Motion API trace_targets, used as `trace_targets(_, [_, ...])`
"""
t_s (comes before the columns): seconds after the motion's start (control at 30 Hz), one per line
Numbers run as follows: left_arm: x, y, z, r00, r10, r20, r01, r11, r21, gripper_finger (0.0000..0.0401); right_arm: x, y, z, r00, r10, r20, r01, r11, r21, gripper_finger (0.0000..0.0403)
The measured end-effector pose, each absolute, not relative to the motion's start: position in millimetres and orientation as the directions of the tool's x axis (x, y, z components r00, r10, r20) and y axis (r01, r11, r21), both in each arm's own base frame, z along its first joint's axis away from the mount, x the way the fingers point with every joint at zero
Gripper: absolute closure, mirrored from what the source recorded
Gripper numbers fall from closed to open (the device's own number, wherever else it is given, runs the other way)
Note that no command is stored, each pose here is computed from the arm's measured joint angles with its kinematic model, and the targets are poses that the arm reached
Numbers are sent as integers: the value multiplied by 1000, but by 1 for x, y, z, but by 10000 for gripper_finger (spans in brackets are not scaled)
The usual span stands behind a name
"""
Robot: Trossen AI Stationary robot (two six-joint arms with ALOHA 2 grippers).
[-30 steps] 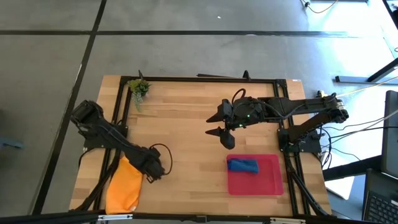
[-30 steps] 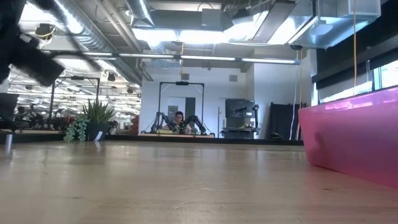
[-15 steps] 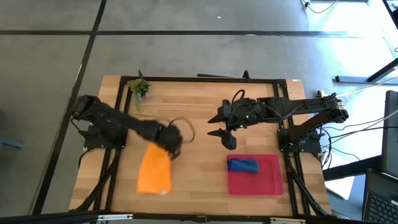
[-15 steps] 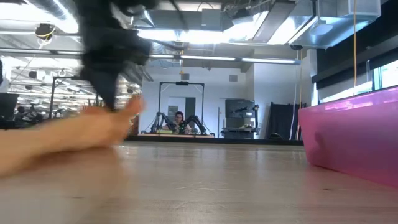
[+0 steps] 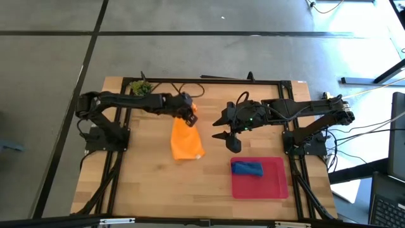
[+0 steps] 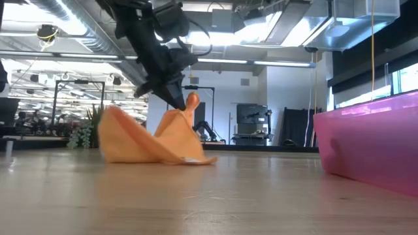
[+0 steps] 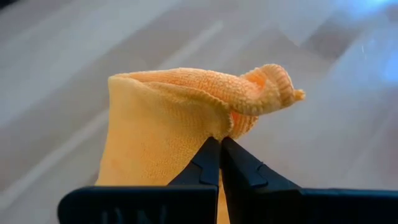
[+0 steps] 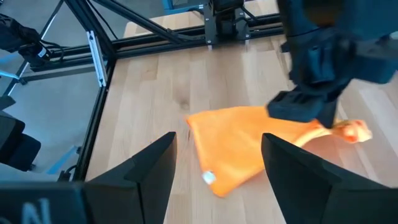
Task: Roll microfiber towels into tight, uniform cylinder then place into a basket
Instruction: Move the orange microfiber towel to the center of the table, then fold the orange microfiber towel
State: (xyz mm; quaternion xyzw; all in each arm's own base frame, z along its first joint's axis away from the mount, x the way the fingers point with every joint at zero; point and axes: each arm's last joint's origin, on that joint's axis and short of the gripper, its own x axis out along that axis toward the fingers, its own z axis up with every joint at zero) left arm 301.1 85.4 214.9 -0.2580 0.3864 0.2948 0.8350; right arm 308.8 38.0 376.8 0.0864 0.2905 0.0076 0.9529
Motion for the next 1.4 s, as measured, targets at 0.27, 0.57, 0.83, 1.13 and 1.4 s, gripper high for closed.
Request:
trace_targets(0.27, [298, 97, 215, 521, 312, -794, -740, 628, -239, 401, 309, 38, 377, 832, 64, -552, 50, 980, 191, 169])
trace_targets(0.57, [299, 98, 216, 529, 316, -787, -719, 660, -218, 357, 309, 38, 377, 834, 48, -550, 65, 981, 184, 169])
trace_targets(0.83, [294, 106, 221, 552, 302, -777, -735, 617, -281, 321, 309, 37, 377, 834, 44, -550, 84, 975, 207, 169])
trace_targets(1.13, [267, 87, 279, 706, 294, -645, -568, 779, -266, 325, 308, 29, 374, 815, 20, -579, 99, 980, 173, 169])
trace_targets(1.4, [288, 51, 268, 698, 312, -645, -541, 820, -188, 325, 304, 29, 370, 778, 27, -628, 98, 982, 163, 169])
